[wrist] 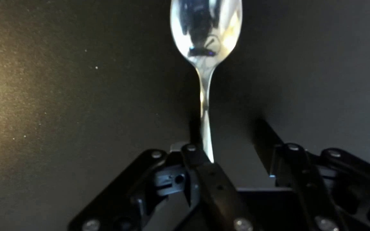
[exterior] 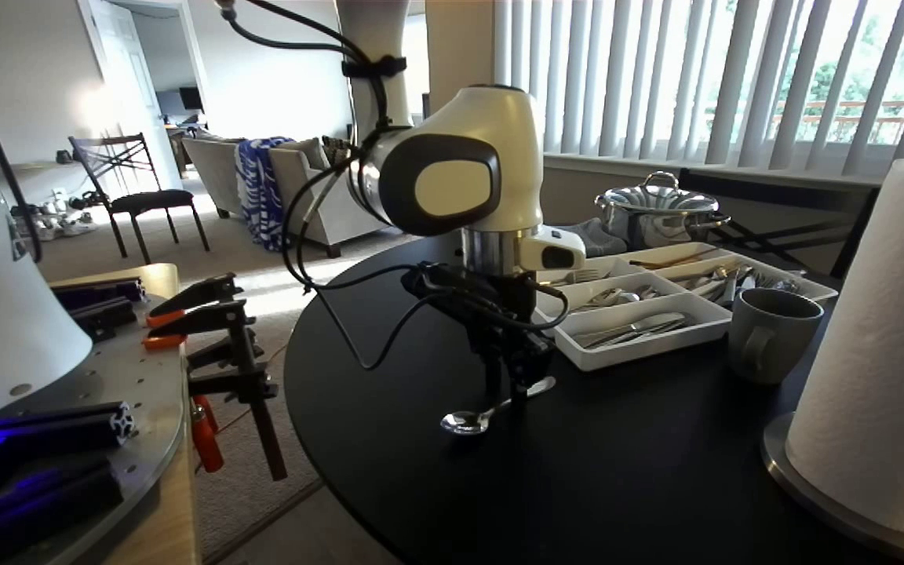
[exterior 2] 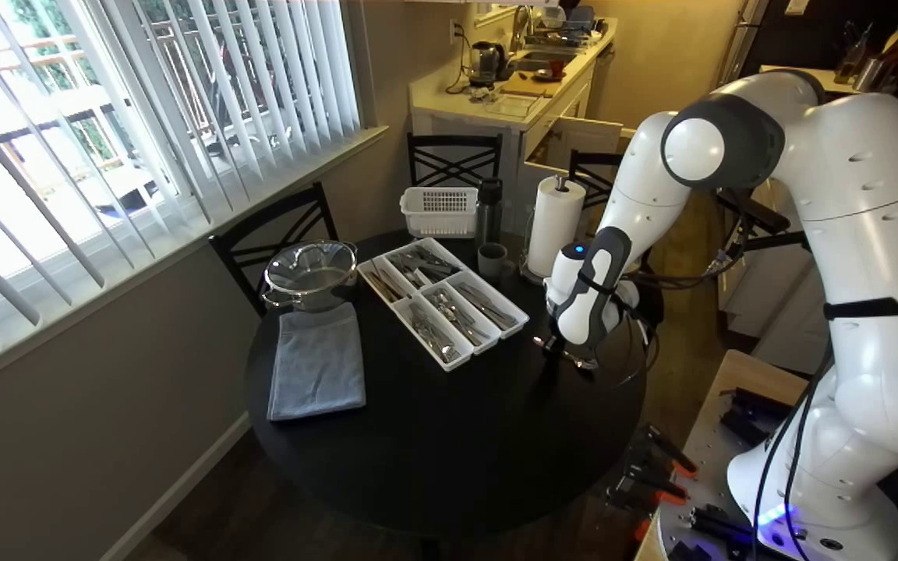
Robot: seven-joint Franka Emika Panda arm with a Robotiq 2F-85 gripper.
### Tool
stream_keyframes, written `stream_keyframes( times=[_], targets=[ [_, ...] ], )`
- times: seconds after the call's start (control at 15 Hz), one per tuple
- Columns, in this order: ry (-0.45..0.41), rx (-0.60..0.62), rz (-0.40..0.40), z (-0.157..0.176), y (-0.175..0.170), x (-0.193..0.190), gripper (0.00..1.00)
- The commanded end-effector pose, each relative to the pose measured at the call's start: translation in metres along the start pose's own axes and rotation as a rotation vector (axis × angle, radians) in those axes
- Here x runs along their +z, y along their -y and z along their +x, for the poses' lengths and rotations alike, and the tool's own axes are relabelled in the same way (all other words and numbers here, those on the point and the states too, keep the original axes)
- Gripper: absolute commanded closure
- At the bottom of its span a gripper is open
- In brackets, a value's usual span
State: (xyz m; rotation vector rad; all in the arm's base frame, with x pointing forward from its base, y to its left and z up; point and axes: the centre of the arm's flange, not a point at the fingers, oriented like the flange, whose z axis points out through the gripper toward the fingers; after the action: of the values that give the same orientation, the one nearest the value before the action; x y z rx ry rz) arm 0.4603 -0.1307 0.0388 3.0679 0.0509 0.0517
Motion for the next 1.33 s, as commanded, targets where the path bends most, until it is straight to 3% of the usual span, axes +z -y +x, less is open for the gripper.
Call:
stream_keyframes(
  times=[0.0,0.13,0.27,0.6,1.0,1.27],
  targets=[
    [0.009,0.006,0.003,-0.009,0.005,-0.011,0.84],
    [0.008,0.006,0.002,-0.010,0.006,-0.012,0.95],
    [0.008,0.005,0.000,-0.011,0.008,-0.013,1.00],
    [-0.006,-0.029,-0.033,-0.018,0.026,-0.029,0.97],
    [-0.020,-0.210,-0.175,-0.035,0.058,-0.082,0.97],
    [-0.089,-0.259,-0.148,-0.014,0.073,-0.104,0.97]
  ],
)
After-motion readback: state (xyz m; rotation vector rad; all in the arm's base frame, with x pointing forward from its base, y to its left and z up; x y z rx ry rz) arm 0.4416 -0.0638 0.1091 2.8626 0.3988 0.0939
